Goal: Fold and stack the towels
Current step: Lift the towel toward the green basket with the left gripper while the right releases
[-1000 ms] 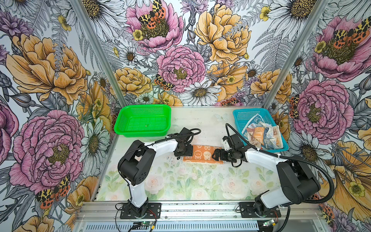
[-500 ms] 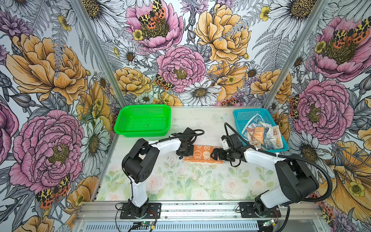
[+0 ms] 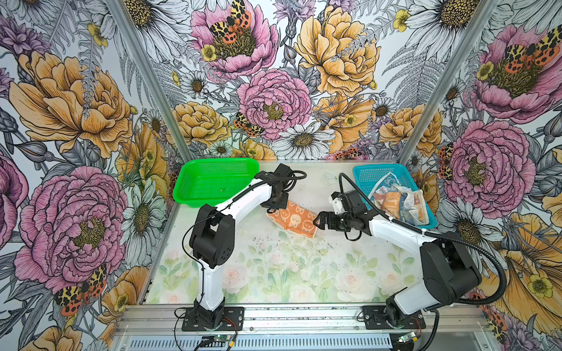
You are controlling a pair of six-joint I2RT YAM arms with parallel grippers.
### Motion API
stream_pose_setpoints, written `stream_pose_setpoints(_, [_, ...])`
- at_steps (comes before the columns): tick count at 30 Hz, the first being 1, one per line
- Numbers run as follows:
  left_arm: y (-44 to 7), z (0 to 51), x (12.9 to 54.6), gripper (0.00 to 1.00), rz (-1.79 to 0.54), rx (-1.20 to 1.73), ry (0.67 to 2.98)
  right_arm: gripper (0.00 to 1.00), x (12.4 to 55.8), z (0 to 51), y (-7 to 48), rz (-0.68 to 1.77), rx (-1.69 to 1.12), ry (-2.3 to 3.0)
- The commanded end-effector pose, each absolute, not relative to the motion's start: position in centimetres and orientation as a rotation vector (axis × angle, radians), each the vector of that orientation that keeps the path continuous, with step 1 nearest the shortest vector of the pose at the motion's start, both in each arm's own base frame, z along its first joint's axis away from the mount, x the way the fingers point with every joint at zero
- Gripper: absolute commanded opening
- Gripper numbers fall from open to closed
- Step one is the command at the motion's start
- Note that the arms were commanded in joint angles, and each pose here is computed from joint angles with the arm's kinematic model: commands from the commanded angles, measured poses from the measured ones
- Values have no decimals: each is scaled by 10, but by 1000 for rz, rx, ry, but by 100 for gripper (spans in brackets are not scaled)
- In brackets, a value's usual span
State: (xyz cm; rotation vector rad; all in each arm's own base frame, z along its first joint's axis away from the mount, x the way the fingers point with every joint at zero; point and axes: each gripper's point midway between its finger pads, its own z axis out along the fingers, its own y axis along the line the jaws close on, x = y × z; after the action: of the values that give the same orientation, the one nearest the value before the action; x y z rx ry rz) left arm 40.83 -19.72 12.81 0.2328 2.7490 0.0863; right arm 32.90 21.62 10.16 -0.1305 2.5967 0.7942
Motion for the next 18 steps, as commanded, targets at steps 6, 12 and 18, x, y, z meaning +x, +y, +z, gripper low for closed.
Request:
stream_pose_setpoints(6, [-152, 178, 463, 0, 331, 251, 2648, 99, 355, 159, 250, 910, -207, 2493])
stream_pose_setpoints(12, [-136, 202, 501, 0, 380, 237, 2568, 99, 366, 181, 273, 958, -255, 2464])
stream_pose_setpoints(18, [-97, 212, 522, 0, 622, 284, 2500, 99, 381, 194, 284, 932, -283, 2420])
